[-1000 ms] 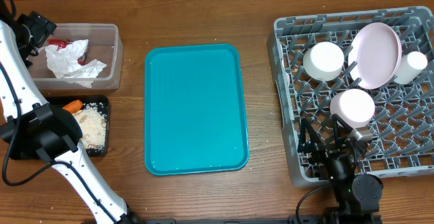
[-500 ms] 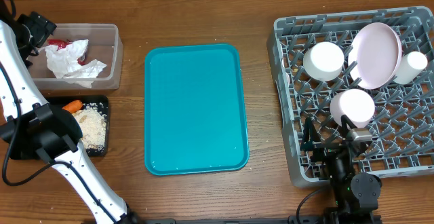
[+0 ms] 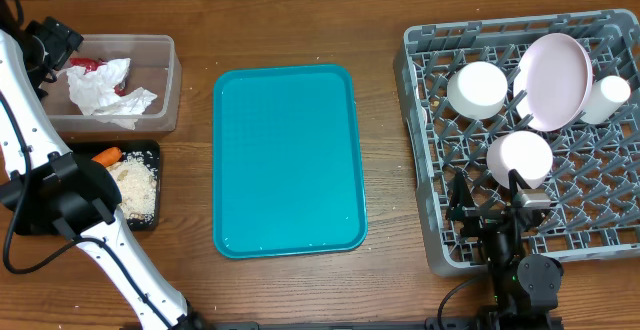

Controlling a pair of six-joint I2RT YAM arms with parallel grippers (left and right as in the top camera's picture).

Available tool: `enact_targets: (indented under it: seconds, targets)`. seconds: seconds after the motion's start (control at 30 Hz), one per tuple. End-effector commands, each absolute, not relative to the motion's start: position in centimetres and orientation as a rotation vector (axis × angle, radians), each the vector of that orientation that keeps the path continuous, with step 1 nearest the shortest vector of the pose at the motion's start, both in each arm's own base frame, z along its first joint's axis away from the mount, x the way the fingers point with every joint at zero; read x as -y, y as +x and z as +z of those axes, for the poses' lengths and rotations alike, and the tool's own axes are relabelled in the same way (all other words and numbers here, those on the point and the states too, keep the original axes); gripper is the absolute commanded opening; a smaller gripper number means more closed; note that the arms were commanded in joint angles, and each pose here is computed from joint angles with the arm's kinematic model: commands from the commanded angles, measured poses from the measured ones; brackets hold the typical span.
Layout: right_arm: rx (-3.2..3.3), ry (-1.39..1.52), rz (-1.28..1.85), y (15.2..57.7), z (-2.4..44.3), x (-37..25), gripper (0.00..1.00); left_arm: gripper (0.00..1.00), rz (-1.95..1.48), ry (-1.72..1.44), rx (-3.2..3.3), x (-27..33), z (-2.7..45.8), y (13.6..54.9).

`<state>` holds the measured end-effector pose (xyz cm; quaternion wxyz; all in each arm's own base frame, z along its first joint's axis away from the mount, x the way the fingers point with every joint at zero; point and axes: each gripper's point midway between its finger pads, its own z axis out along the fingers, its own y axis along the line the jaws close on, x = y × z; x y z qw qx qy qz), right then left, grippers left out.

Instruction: Sort waste into correct bins and load items into the dishwasher rack

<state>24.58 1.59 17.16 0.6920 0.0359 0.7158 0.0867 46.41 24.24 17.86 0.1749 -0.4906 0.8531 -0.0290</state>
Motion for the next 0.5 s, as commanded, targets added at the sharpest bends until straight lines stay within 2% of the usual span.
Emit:
enact_targets:
  seconds: [0.0, 0.47]
  targets:
    - [-1.595, 0.082, 0.18, 24.6, 17.0, -1.4, 1.0, 1.0, -0.072, -1.38, -2.42, -24.2, 18.0, 46.4]
    - [-1.595, 0.082, 0.18, 24.6, 17.0, -1.4, 1.0, 1.0, -0.077, -1.351, -2.43, -23.1, 18.3, 46.8]
